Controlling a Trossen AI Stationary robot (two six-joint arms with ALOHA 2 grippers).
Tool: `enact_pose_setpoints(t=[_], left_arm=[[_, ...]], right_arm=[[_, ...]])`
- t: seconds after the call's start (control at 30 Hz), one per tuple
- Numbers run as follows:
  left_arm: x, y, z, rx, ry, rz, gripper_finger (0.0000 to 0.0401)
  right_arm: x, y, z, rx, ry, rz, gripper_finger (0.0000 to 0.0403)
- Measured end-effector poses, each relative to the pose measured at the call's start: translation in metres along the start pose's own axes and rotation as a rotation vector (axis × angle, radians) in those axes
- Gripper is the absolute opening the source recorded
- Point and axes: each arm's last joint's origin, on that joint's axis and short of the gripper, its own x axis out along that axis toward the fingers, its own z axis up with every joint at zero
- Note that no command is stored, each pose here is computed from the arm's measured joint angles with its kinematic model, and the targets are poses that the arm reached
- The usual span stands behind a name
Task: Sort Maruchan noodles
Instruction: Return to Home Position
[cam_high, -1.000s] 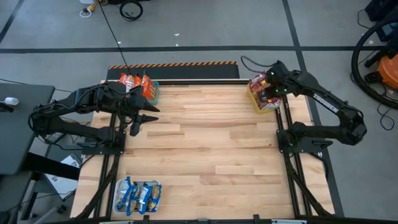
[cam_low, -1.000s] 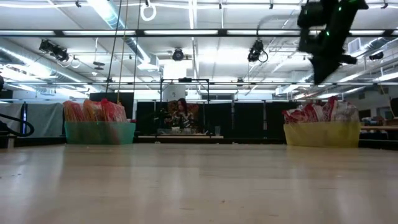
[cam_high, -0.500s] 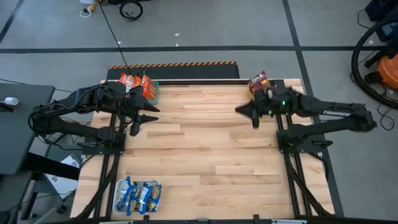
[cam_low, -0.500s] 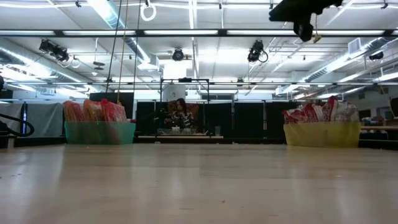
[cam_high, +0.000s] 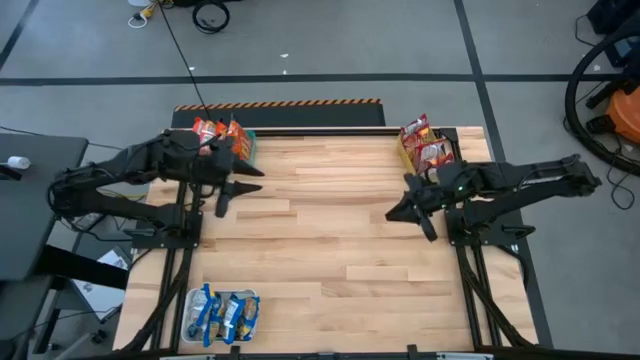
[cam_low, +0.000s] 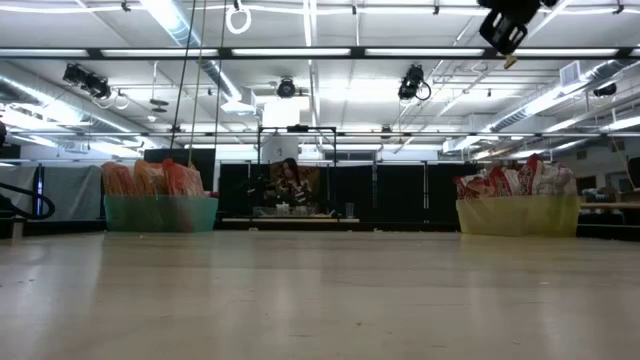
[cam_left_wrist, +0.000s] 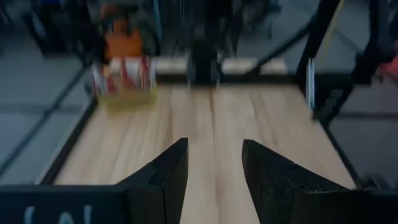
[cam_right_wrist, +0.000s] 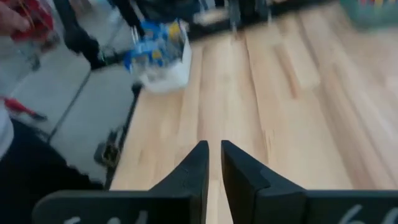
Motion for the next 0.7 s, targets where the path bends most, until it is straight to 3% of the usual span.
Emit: enact_pose_setpoints(t=[0.13,0.3,0.47,0.7], left_arm=[[0.02,0.002,-0.019,0.012,-0.151,-0.005,0.0156],[0.042,0.008,-0.07,-0.023,-0.19,0.005,0.0156],[0.042,0.013,-0.099,-0.001,-0.469,-0.096,0.0156],[0.03,0.018,-0.143,0.011,-0.528,-0.034,0.0156]], right_arm=[[0.012,0.0,-0.007,-0.003,0.088,-0.01,0.0053],[0.029,-0.001,-0.01,-0.023,0.134,-0.02,0.0051],[0.044,-0.005,-0.004,-0.351,0.038,0.059,0.005],[0.022,-0.033,-0.021,-0.322,-0.053,0.149,0.005]])
